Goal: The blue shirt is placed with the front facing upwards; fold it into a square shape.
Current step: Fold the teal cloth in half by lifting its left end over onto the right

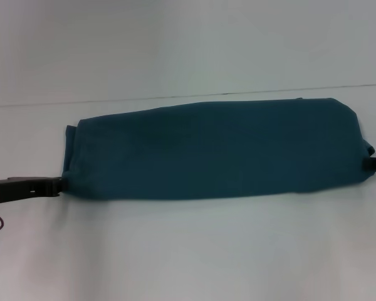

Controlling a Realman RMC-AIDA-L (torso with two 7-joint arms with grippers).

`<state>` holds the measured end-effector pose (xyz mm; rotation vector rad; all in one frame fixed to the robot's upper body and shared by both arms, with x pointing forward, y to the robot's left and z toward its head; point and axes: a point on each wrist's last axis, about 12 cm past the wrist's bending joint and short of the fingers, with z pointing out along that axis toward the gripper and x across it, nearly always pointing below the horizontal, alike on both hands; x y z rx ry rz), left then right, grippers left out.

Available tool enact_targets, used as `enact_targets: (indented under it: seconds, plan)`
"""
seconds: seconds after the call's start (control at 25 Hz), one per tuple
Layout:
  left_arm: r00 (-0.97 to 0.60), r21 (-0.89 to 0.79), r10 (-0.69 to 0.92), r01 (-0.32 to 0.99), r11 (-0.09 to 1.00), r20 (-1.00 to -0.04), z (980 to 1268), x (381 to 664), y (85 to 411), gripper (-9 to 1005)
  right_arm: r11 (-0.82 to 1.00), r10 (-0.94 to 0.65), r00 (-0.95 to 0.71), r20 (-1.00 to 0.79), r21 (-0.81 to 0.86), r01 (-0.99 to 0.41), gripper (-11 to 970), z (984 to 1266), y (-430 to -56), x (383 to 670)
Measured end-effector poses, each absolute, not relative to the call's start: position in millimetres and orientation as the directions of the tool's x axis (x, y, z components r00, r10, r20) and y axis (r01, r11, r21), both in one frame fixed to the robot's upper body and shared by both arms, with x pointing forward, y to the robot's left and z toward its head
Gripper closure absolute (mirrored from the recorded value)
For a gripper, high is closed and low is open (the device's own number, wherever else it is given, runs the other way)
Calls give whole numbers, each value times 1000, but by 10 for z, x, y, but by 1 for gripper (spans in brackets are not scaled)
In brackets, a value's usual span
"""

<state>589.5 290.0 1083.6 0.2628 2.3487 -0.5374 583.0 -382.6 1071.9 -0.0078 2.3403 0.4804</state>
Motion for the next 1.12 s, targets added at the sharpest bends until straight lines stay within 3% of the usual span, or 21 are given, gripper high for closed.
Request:
enact_targets:
  seconds: [0.08, 0.6, 1.12]
  plan:
    - [-731, -303, 36, 326, 896, -681, 10833, 5895, 2909, 969, 933, 142, -726, -673, 336, -128, 950, 10711, -3854, 5820]
    - [-732, -303, 29, 318, 899, -681, 10824, 5886, 2930, 969, 938, 217, -710, -670, 344, -38, 911, 10668, -4045, 5719]
    - [-741, -325, 20, 319, 890, -672, 10824, 5864, 2923, 968, 939, 188, -710, -679, 337, -73, 871, 10695, -4007, 5720]
